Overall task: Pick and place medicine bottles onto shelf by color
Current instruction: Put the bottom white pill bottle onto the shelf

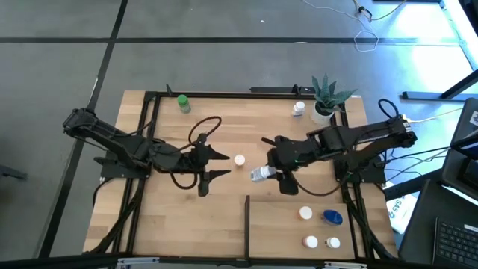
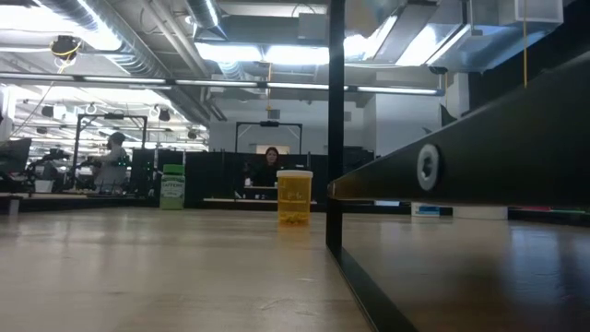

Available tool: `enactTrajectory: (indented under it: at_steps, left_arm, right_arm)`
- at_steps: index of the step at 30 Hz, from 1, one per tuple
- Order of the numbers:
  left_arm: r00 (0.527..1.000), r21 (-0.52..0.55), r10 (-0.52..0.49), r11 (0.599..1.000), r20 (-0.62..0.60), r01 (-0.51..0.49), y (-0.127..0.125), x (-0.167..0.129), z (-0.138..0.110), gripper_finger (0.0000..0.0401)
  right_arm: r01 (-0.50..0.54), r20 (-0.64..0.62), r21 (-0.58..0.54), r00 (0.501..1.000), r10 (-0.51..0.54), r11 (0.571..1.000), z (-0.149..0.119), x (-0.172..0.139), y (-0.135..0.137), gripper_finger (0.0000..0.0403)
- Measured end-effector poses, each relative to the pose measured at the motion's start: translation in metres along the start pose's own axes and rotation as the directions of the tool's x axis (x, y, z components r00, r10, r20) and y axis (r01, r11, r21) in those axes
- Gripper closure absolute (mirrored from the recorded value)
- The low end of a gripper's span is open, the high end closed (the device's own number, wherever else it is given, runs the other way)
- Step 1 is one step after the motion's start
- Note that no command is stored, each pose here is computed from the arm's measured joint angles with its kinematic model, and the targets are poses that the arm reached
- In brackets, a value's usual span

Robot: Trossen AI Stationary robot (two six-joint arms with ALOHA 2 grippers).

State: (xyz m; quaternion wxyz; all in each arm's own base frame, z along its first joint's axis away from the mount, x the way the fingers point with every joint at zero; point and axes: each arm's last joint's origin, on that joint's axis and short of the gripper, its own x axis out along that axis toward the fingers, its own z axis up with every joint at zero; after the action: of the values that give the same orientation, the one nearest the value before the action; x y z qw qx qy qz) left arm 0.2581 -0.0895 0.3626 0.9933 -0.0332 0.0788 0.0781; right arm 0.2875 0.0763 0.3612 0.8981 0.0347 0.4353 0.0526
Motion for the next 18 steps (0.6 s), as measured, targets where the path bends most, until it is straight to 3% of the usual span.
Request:
enactTrajectory:
  at_steps: [6, 10, 18]
  left_arm:
    - [1.0, 0.003, -0.013, 1.0, -0.009, 0.014, -0.004, -0.002, -0.001, 0.0211]
    - [1.0, 0.003, -0.016, 1.0, -0.009, 0.016, -0.004, -0.002, -0.002, 0.0211]
    - [1.0, 0.007, -0.017, 1.0, -0.015, 0.017, -0.005, -0.003, -0.002, 0.0211]
  right_arm:
    - [-0.022, 0.008, 0.038, 1.0, 0.022, 0.999, -0.011, -0.023, 0.018, 0.0218]
    - [-0.039, -0.049, 0.133, 0.998, 0.046, 0.99, -0.024, -0.032, 0.031, 0.0218]
    - [-0.042, -0.133, 0.229, 0.988, 0.074, 0.972, -0.035, -0.022, 0.058, 0.0218]
